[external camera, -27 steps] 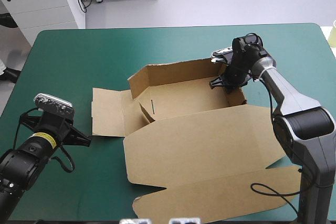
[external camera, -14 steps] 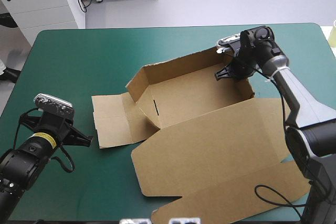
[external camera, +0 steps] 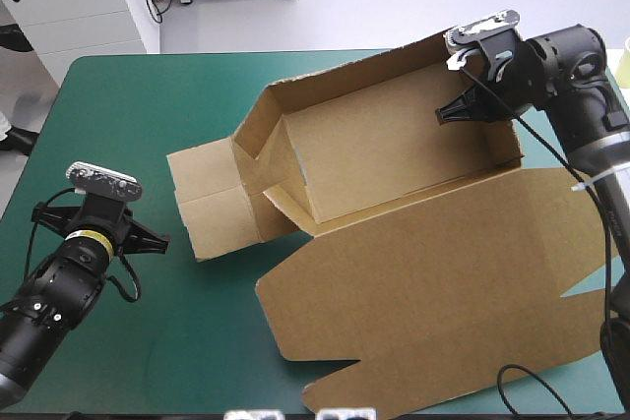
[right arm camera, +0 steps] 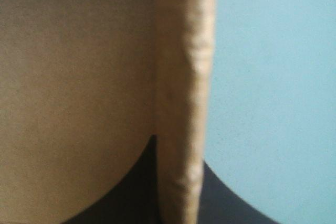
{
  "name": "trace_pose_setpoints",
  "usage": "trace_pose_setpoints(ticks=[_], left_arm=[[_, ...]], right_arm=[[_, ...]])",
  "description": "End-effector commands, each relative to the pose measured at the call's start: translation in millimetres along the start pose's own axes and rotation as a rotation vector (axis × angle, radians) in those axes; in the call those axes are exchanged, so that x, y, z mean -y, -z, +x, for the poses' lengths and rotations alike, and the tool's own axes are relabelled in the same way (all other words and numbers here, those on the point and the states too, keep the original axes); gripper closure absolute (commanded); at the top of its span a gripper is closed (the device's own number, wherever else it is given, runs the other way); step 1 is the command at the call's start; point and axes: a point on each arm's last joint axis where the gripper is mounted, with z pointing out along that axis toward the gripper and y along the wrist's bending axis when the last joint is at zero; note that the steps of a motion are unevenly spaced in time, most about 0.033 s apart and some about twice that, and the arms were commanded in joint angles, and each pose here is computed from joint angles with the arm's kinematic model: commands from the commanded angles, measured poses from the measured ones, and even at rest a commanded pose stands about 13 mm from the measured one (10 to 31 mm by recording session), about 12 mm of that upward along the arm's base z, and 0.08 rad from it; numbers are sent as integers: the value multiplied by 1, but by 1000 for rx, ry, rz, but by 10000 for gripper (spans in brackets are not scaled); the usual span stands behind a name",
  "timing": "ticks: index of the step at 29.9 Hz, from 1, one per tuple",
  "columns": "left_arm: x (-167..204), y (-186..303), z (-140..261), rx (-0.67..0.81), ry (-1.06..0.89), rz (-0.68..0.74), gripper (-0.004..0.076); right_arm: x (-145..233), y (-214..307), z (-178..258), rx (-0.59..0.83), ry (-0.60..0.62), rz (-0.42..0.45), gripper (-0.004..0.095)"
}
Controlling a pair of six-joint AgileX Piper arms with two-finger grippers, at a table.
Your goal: Fold the box
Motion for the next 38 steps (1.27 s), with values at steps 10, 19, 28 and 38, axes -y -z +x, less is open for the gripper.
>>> trace_pose_setpoints(ticks=[10,19,28,38], left_arm=[[-38,-16,-1,34,220,-78,722],[-37,-81,14,-89,406,54,722],[-11,-109,9,-43,521,326,722],[10,-102,-19,192,657,695,722]], right_arm=[[9,58,6,141,-14,54,927],[8,74,10,181,-23,27,927],[5,92,15,228,-25,-9,927],[0,112,10,307,-21,-85,927]])
